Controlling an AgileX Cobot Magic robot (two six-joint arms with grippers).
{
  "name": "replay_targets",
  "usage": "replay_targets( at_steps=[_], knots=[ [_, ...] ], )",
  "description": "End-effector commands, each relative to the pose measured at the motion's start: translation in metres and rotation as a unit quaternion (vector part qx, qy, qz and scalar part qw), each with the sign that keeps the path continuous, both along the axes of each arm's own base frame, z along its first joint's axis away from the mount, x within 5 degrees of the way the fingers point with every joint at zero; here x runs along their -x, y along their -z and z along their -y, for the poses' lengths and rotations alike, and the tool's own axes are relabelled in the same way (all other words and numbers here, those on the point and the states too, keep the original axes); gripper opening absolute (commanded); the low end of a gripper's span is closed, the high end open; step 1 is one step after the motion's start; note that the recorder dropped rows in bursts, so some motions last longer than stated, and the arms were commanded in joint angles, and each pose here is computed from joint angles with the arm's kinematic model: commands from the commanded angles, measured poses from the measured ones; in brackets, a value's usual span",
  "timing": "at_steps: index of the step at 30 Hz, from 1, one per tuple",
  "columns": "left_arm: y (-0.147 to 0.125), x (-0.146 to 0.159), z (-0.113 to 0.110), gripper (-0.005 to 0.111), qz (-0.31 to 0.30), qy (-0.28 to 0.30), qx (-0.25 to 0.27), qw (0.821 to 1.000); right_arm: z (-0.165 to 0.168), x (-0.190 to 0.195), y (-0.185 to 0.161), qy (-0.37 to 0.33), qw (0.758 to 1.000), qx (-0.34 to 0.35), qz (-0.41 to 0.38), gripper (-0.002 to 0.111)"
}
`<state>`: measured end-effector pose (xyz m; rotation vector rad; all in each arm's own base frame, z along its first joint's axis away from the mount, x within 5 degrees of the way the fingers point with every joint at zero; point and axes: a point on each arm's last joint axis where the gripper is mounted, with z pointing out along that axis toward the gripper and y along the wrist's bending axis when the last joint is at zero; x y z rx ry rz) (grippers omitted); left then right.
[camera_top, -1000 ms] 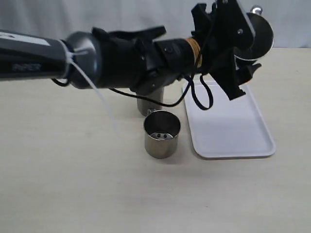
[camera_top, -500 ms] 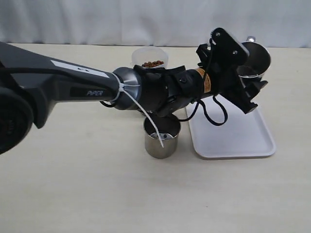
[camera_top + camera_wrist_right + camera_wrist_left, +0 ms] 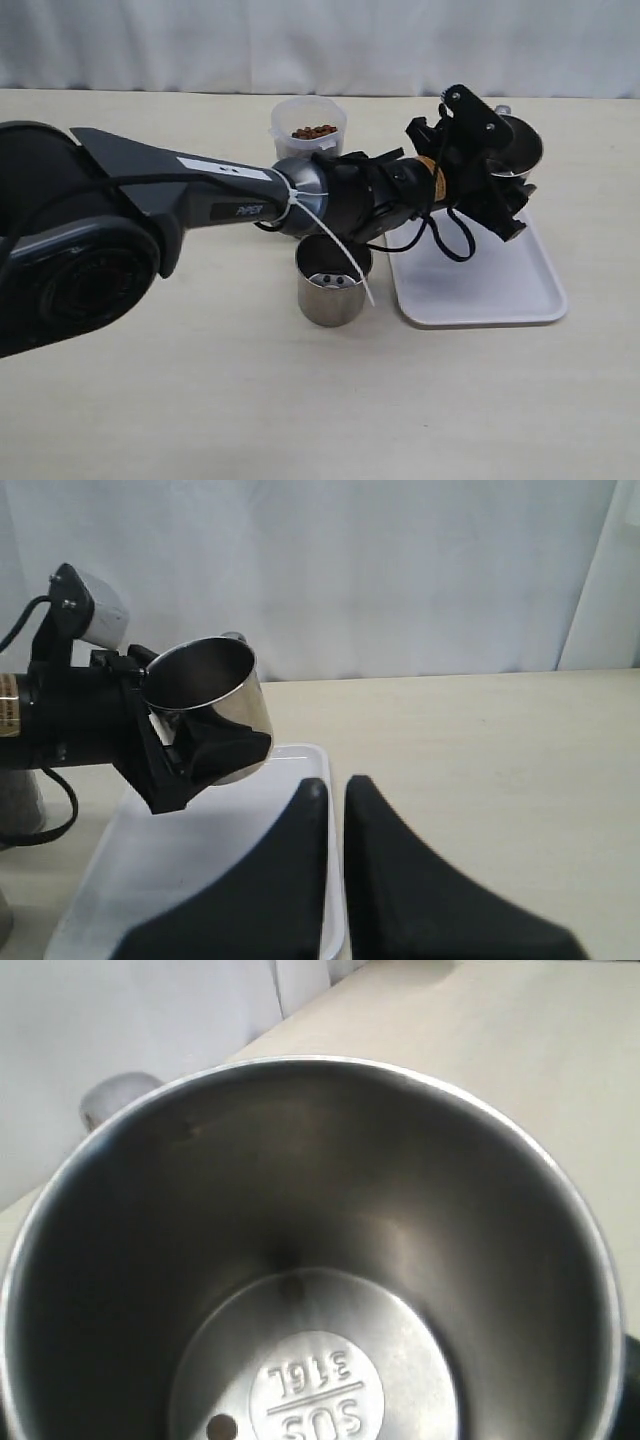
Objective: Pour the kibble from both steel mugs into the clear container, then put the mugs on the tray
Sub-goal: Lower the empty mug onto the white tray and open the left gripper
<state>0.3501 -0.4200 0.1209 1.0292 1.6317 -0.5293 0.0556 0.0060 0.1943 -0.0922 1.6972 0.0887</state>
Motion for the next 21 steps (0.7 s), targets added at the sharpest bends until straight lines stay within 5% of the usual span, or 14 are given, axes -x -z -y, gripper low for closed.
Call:
replay_targets(
  at_steps=[1,8,14,17,21],
  knots=[
    [0.009,-0.01,0.008,0.0,-0.015,-0.015,-0.01,1.0,0.0,0.0,0.0,0.001,1.0,0.001,0.002,0.005],
    [0.035,-0.023,0.014,0.0,-0.063,-0.042,0.022,0.997,0.0,0.0,0.0,0.001,1.0,0.001,0.002,0.005],
    [0.043,-0.032,0.009,0.001,-0.092,-0.069,0.002,0.993,0.0,0.0,0.0,0.001,1.0,0.001,0.002,0.005],
    [0.043,-0.034,0.007,0.012,-0.091,-0.071,-0.002,0.993,0.0,0.0,0.0,0.001,1.0,0.001,0.002,0.005],
    [0.047,-0.034,0.005,0.054,-0.103,-0.079,-0.023,0.991,0.0,0.0,0.0,0.001,1.0,0.001,0.002,0.005]
  ],
)
